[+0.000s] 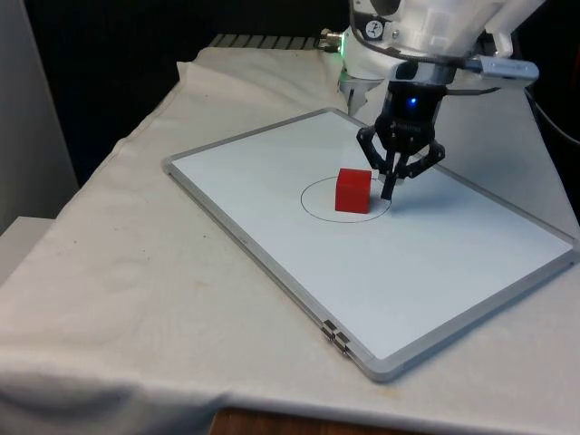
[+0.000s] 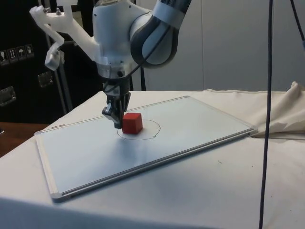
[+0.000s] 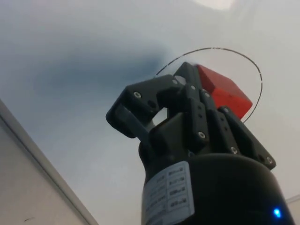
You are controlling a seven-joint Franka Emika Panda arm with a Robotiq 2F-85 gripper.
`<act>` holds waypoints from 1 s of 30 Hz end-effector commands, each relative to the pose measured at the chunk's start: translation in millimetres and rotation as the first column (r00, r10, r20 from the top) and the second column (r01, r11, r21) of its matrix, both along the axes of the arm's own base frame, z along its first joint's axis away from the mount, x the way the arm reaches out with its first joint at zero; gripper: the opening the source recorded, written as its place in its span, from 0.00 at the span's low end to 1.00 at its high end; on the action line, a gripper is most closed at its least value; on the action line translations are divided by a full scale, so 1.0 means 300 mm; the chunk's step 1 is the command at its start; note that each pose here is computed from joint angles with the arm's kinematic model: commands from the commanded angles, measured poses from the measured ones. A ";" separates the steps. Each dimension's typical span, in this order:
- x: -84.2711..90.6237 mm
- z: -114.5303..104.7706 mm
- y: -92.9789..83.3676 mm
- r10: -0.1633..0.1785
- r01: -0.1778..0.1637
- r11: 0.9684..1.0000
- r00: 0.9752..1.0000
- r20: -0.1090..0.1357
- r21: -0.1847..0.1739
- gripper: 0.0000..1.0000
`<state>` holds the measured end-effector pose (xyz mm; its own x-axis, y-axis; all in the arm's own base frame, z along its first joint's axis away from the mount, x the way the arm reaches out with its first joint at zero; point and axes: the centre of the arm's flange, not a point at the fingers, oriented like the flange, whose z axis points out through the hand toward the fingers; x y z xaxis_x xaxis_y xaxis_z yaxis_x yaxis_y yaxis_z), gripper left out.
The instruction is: Push the cube into the marked area.
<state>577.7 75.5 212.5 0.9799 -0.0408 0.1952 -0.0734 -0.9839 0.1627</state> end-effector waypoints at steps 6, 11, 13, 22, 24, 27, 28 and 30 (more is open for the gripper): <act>0.007 0.042 0.015 -0.029 0.029 1.000 0.999 0.026 0.009 0.00; 0.010 0.086 0.020 -0.060 0.059 0.998 0.997 0.043 0.016 0.00; 0.012 0.104 0.021 -0.072 0.071 0.997 0.996 0.047 0.019 0.00; 0.014 0.180 0.025 -0.120 0.118 0.993 0.991 0.068 0.029 0.00; 0.015 0.190 0.024 -0.126 0.124 0.992 0.990 0.070 0.030 0.00; 0.015 0.224 0.023 -0.148 0.146 0.989 0.986 0.077 0.034 0.00; 0.016 0.235 0.023 -0.154 0.152 0.988 0.985 0.080 0.035 0.00; 0.016 0.250 0.023 -0.165 0.162 0.986 0.983 0.083 0.037 0.00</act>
<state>582.4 82.8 286.0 0.9405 -0.2006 0.2742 -0.2394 -0.9640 0.1161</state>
